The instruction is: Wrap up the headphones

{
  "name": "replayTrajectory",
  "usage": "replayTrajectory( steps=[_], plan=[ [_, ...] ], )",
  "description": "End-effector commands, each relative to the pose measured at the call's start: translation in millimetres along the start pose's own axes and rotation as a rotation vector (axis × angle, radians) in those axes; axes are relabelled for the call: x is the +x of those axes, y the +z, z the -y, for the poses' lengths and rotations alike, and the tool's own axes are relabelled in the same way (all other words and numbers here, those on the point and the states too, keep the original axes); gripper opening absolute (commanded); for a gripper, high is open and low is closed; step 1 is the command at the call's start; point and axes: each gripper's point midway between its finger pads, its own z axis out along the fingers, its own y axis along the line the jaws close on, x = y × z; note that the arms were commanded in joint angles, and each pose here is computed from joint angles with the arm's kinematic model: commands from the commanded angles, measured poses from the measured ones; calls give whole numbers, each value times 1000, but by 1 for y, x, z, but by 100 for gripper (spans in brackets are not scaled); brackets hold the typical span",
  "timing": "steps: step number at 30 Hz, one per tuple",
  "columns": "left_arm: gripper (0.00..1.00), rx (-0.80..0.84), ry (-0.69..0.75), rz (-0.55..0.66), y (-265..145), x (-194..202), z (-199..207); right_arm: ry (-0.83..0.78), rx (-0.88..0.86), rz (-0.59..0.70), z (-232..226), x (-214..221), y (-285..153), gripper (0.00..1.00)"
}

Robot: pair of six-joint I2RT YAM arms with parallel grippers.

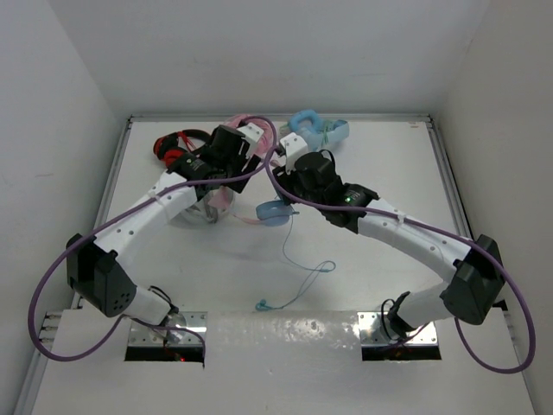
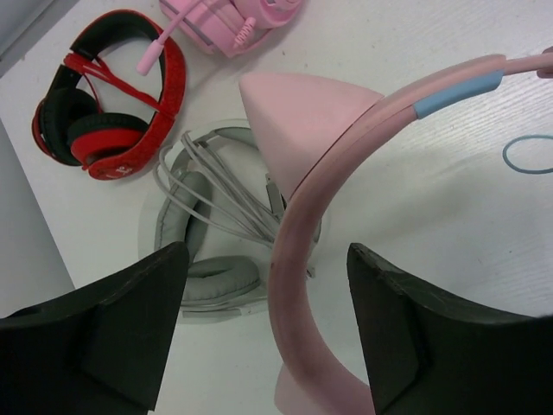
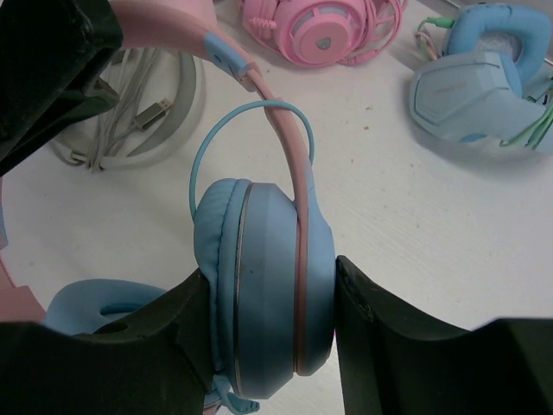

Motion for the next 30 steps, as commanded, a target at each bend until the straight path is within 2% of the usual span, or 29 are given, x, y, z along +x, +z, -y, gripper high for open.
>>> replayTrajectory(
  steps=[1,5,9,10,11,13,14,15,16,17,20,21,22,23,24,27,28,30],
  plan=[
    [72,20,-40,40,-11,-15,-5,36,-23,126,-4,-40,-7,0],
    [60,84,-24,42,-6,-12,8,42,-23,123,-4,-37,-6,0],
    [59,104,-18,15,10,-6,15,59,-58,131,-10,-39,-10,0],
    [56,99,-27,20,11,-8,11,61,-55,132,-10,-40,-10,0],
    [44,86,-45,23,11,-10,2,64,-51,134,-8,-42,-11,0],
    [32,66,-53,48,7,-19,-10,74,-57,133,-6,-43,-11,0],
    [29,58,-59,47,7,-18,-16,87,-66,129,-7,-43,-11,0],
    [20,65,-48,37,8,-15,-16,96,-74,129,-6,-44,-11,0],
    [4,65,-54,24,11,-10,-19,99,-92,129,-8,-43,-11,0],
    [0,77,-52,4,16,-3,-18,100,-98,135,-9,-44,-11,0],
    [0,154,-69,-35,25,11,-12,96,-127,173,-12,-61,-14,0],
    [0,160,-85,-33,25,11,-16,86,-163,175,-17,-66,-15,14],
    [0,175,-95,-26,22,8,-17,61,-174,188,-17,-73,-19,39],
    [0,190,-111,11,16,-6,-22,48,-174,195,-16,-78,-23,66],
    [0,212,-116,20,10,-10,-22,46,-165,226,-13,-89,-30,99],
    [0,157,-133,90,-4,-30,-44,46,-166,374,-2,-123,-76,99],
    [0,147,-135,119,-10,-35,-49,50,-213,470,-3,-142,-110,99],
    [0,114,-140,132,-14,-41,-57,55,-255,512,-6,-136,-131,99]
  ],
)
